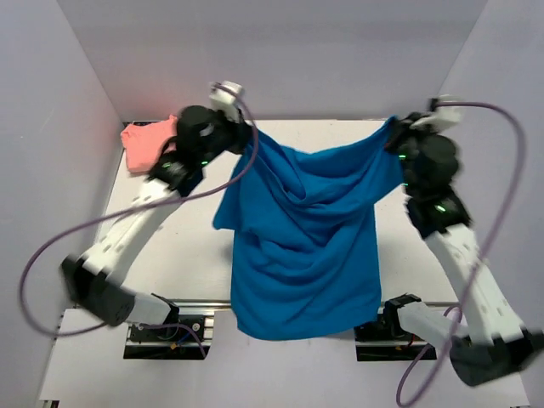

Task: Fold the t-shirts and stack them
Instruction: Flatten out the tshirt

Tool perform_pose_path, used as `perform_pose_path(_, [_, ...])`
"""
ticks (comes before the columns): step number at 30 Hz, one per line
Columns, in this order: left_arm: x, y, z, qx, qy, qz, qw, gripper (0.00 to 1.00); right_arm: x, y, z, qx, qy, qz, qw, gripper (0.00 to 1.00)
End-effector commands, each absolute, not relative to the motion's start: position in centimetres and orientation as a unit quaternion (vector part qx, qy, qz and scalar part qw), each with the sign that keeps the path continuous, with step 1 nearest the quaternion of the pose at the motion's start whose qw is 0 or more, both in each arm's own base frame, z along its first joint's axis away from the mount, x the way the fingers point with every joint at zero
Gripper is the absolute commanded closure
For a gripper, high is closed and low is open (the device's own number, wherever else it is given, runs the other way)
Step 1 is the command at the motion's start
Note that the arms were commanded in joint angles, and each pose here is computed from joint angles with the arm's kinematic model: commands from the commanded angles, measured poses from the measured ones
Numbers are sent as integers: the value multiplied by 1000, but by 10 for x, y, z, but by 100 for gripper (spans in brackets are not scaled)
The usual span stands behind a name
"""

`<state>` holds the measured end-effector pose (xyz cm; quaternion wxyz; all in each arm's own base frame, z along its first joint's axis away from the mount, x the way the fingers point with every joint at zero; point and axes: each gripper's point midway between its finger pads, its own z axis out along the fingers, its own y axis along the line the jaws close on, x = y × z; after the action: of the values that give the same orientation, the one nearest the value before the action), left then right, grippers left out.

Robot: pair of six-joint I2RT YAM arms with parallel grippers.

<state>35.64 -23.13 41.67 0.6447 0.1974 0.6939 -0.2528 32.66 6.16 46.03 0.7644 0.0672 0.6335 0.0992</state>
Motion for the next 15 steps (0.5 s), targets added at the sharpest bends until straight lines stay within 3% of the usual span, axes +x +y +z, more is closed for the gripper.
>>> perform_pose_path(1, [421,-230,331,126,769,-185,599,100,380,50,388,140,669,48,728,100])
perform_pose_path(5, [474,-246,240,119,826,-144,532,100,439,58,267,157,772,-11,616,100])
perform_pose_path(7, [488,-253,208,123,843,-135,506,100,455,59,259,169,788,-21,591,100])
perform_pose_path(8, [497,-258,204,123,845,-134,503,100,471,64,205,159,825,-44,540,100])
perform_pose_path(10, [515,-256,156,113,867,-110,472,100,495,69,190,158,836,-52,523,100])
perform_pose_path(15, [553,-256,126,93,878,-86,462,100,531,83,121,139,880,-67,449,100])
